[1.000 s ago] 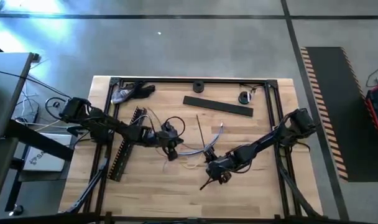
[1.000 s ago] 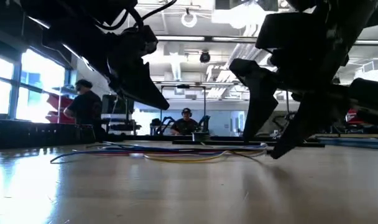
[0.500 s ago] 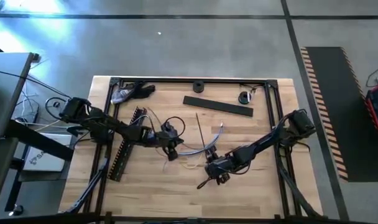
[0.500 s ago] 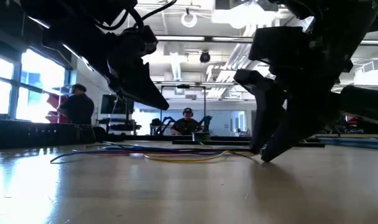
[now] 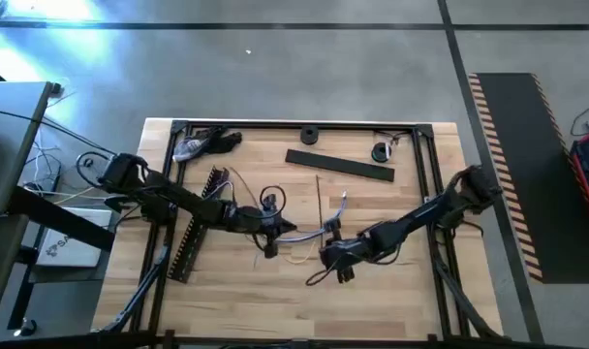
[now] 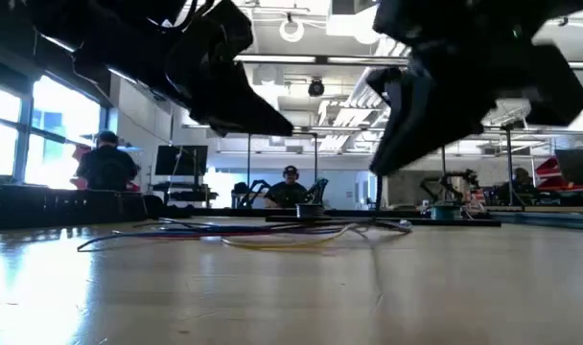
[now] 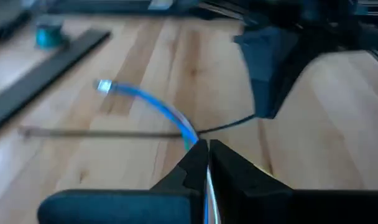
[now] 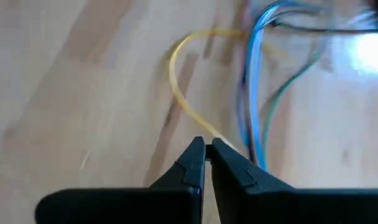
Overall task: Ziptie cables
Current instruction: Insert the right cable zip tie into the cable wires
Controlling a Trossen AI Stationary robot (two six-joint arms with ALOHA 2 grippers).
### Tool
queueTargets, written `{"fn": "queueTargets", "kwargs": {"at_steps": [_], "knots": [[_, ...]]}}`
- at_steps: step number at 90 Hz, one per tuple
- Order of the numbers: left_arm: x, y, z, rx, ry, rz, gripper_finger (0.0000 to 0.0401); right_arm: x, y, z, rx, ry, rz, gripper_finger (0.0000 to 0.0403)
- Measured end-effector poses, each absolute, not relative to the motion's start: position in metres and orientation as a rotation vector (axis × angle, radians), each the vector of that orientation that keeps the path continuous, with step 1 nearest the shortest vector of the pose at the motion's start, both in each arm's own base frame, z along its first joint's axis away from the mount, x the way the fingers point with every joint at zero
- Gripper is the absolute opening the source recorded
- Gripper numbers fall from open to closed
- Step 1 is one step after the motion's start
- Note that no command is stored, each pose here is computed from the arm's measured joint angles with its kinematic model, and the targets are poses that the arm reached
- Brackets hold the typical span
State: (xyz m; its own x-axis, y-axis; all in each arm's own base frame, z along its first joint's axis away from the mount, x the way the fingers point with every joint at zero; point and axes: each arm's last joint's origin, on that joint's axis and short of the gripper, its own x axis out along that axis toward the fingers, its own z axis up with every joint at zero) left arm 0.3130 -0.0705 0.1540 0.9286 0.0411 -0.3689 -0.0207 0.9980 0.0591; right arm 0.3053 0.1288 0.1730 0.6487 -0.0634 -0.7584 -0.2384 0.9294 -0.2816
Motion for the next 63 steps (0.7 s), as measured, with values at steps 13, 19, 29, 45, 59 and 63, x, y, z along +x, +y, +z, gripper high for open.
{"fn": "queueTargets", "kwargs": {"at_steps": [13, 19, 29, 45, 59, 63], "knots": [[0.324, -0.082, 0.143, 0.125, 0.297, -0.007, 0.0055, 0.303, 0.125, 0.183, -0.309, 0.846, 0.075, 0.0001], [0.332, -0.086, 0.139, 0.138, 0.285, -0.017, 0.0078, 0.304, 0.125, 0.187, -0.267, 0.821, 0.067, 0.0001], [0.348, -0.092, 0.132, 0.144, 0.287, -0.046, 0.0114, 0.304, 0.124, 0.193, -0.195, 0.791, 0.040, 0.0000], [0.369, -0.099, 0.126, 0.138, 0.282, -0.015, 0.0139, 0.302, 0.124, 0.202, -0.104, 0.764, 0.012, 0.0000], [0.380, -0.104, 0.120, 0.141, 0.282, 0.017, 0.0140, 0.296, 0.127, 0.209, -0.090, 0.748, 0.012, 0.0000], [0.383, -0.105, 0.118, 0.141, 0.283, 0.013, 0.0140, 0.295, 0.129, 0.210, -0.087, 0.751, 0.016, 0.0000]]}}
